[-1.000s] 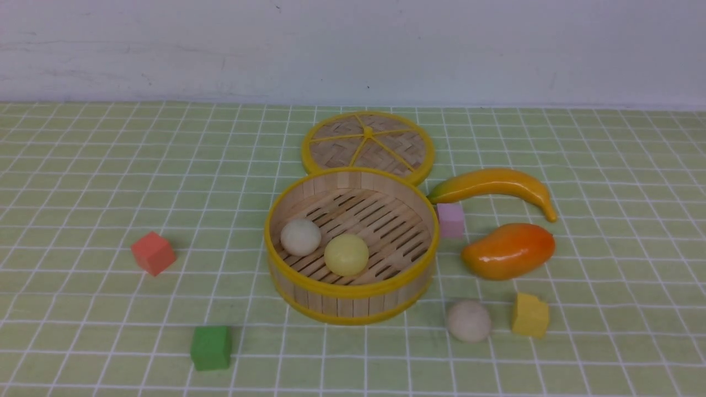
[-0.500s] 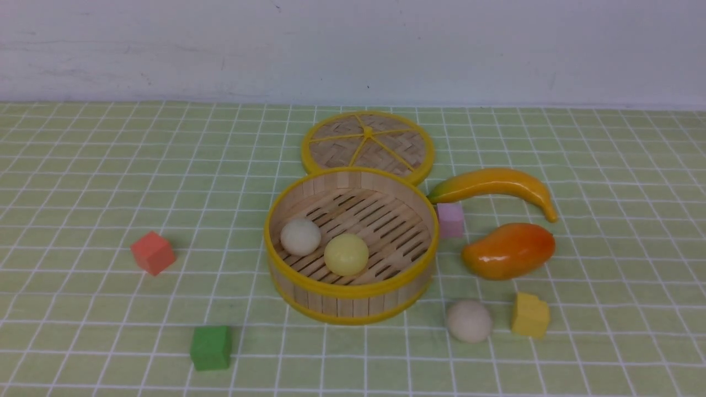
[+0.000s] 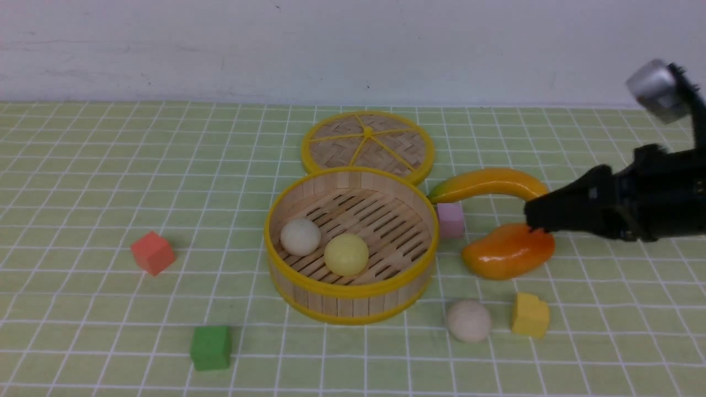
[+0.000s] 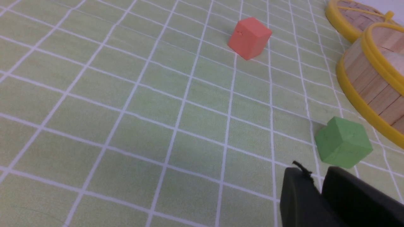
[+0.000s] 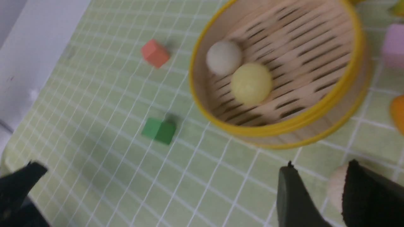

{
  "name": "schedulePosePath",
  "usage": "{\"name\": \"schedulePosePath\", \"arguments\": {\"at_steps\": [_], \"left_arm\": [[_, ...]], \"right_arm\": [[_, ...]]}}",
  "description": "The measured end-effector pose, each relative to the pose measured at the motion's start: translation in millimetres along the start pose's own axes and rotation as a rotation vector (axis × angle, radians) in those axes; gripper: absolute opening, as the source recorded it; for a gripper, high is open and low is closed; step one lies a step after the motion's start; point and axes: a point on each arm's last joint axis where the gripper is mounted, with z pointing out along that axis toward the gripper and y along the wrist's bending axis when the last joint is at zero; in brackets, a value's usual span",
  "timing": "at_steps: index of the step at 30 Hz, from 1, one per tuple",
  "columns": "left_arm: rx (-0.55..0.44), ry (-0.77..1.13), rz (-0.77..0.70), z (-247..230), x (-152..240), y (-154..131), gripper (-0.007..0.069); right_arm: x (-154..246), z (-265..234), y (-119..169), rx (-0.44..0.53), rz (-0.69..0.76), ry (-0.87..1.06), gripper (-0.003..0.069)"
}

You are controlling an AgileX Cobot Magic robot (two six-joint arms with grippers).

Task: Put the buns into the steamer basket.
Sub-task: Use the right arm to grab a steamed stuffed bun

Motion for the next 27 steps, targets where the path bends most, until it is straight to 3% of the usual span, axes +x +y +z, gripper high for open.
{"name": "schedulePosePath", "arguments": {"at_steps": [4,7,9,11,13,17,22,27], "left_arm": [[0.0,0.0,0.0,0.0,0.0,0.0,0.0113],[0.0,0.0,0.0,0.0,0.0,0.0,0.0113],[0.0,0.0,0.0,0.0,0.0,0.0,0.0113],[0.0,0.0,0.0,0.0,0.0,0.0,0.0113],[0.0,0.0,0.0,0.0,0.0,0.0,0.0116],[0.0,0.0,0.0,0.0,0.0,0.0,0.0121],[0.0,0.0,0.0,0.0,0.0,0.0,0.0125],[0.0,0.0,0.0,0.0,0.0,0.0,0.013]], "right_arm": [[9.5,29.0,8.4,-0.045,-0.055,0.133,0.0239],[19.4,56.4,15.1,-0.017,-0.147,0.31,0.0239],[20.6,68.7,19.6,0.036,-0.171,0.39,0.0239],[18.5,79.4,19.9,0.17,-0.209,0.455,0.0239],[14.4,87.9,19.1,0.285,-0.219,0.464,0.0239],[11.2,102.8,13.4,0.42,-0.206,0.445,0.0239],[16.3,123.4,-4.9,0.498,-0.182,0.448,0.0239],[21.0,134.8,-13.5,0.51,-0.155,0.453,0.0234]]}}
